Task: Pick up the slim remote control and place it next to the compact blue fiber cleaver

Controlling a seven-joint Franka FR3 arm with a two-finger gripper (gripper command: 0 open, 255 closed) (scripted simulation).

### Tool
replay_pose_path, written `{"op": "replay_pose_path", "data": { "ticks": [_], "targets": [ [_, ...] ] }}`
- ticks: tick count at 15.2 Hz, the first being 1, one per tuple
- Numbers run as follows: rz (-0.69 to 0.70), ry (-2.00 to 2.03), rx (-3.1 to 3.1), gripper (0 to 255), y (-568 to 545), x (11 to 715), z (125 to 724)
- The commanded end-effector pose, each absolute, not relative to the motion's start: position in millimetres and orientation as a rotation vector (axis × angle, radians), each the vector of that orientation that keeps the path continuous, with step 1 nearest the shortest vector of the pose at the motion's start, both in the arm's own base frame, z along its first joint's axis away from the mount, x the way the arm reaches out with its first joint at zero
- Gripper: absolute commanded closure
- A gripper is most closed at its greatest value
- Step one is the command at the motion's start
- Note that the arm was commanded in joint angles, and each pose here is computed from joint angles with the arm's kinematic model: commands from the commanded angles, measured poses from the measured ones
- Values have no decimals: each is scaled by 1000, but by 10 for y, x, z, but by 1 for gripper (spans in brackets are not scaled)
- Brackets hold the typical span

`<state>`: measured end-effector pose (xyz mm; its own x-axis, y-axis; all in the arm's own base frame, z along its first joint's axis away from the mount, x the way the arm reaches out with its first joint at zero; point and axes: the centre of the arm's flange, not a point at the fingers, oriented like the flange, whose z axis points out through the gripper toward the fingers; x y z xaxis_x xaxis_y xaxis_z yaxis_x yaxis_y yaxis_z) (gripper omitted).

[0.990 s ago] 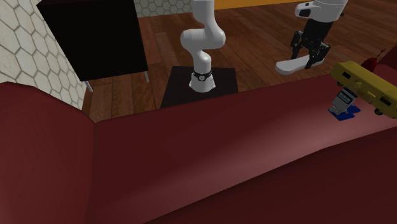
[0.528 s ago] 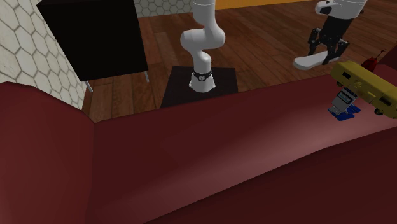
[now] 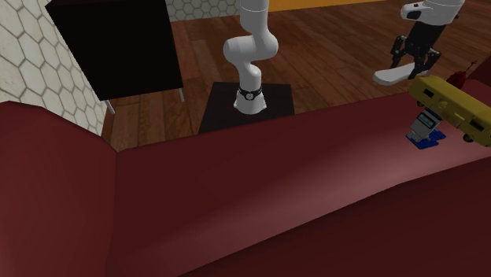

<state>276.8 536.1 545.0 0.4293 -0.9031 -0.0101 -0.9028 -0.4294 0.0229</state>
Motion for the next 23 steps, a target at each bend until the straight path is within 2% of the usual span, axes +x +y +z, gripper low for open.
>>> {"op": "replay_pose_path", "data": {
  "ticks": [1,23],
  "targets": [
    [-33,-1671,2644,255,5380,2768,5339],
    [-33,-1671,2644,255,5380,2768,4177]
  ]
}}
